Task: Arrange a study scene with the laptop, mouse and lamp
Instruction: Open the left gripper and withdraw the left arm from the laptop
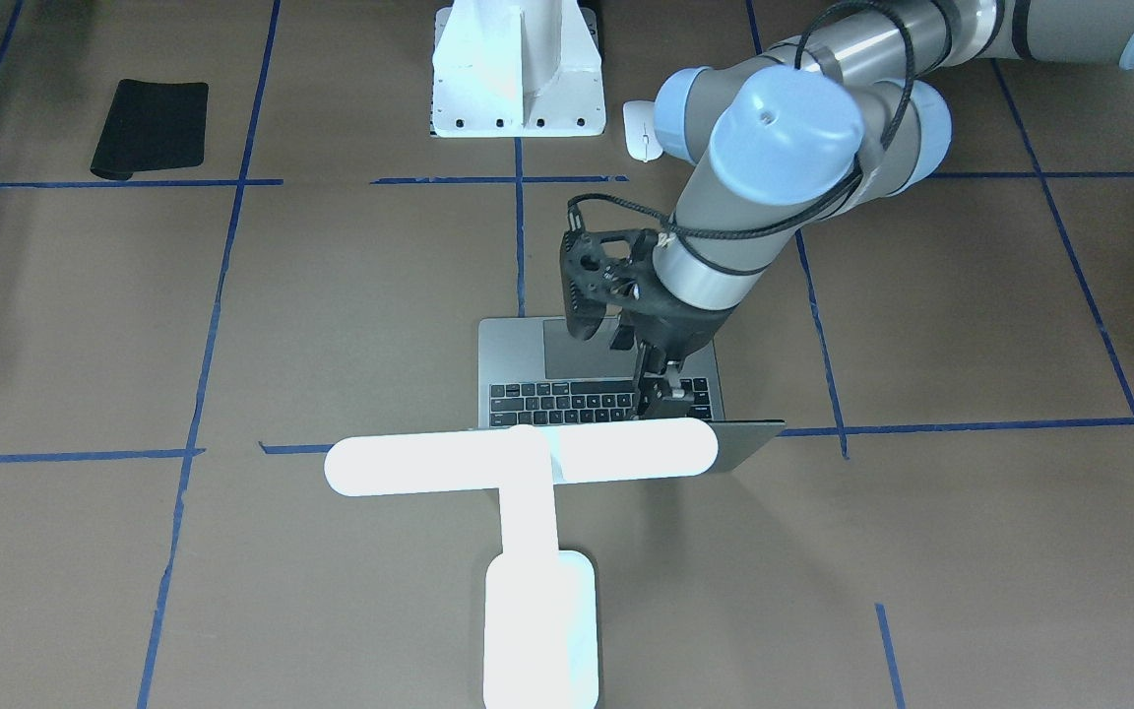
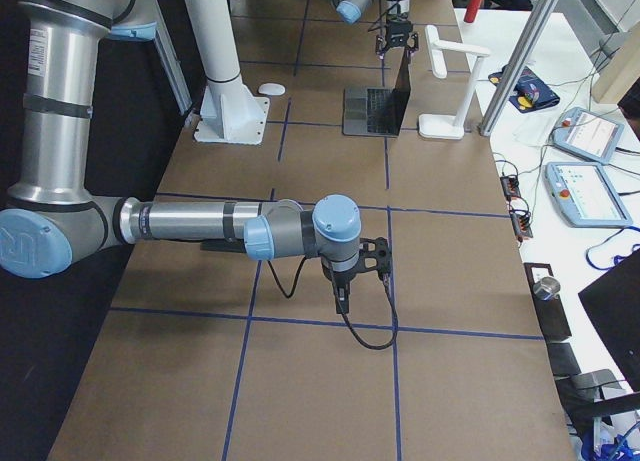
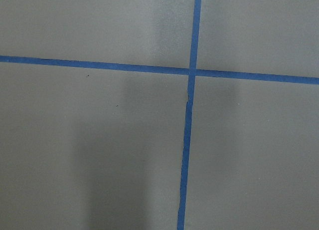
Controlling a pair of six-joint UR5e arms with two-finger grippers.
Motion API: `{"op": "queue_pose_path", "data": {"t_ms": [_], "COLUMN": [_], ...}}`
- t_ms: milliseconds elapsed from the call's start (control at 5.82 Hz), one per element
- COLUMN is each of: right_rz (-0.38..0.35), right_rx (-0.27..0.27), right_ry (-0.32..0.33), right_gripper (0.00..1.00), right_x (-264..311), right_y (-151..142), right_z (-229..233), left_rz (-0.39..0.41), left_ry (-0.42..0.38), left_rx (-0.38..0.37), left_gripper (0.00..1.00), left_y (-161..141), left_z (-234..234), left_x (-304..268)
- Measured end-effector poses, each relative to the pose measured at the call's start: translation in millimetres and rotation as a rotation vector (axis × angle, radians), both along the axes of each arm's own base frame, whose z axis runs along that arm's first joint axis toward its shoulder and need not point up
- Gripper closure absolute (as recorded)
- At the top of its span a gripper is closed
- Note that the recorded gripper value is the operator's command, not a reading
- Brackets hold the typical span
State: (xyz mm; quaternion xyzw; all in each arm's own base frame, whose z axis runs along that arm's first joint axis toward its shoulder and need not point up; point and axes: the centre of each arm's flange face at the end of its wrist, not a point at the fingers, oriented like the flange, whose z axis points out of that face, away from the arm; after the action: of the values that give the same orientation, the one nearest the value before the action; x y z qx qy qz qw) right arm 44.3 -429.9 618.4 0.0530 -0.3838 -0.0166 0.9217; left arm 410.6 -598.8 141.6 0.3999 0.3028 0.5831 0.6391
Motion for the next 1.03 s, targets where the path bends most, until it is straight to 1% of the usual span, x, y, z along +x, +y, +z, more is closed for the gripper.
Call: {"op": "queue_pose_path", "data": {"t_ms": [172,344,516,688,859,1031], "right_rz": [0.000,-0.001,-0.002,-0.002,-0.006,-0.010], "right_rx": [0.000,0.002,0.005,0.006,0.009,0.021], "right_ry": [0.000,0.001,0.002,0.002,0.002,0.003], "right_gripper": [0.00,0.00,0.00,0.00,0.00,0.00], "right_x": [0,0,0,0,0,0], "right_y": [0,0,0,0,0,-1], "right_z": [0,0,-1,-1,-1,-3], "left_rz": [-0.022,-0.039,-0.051,-0.065,-0.082,-0.141], "left_ry": [0.015,0.018,-0.007,-0.060,-0.137,-0.200], "left_rx": [0.014,0.005,-0.043,-0.120,-0.226,-0.368], "left_gripper": [0.00,0.00,0.00,0.00,0.00,0.00], "left_y": [2,5,18,34,45,45], "left_z": [-1,17,57,86,106,123], "left_x": [-23,-50,-78,-103,-123,-142]}}
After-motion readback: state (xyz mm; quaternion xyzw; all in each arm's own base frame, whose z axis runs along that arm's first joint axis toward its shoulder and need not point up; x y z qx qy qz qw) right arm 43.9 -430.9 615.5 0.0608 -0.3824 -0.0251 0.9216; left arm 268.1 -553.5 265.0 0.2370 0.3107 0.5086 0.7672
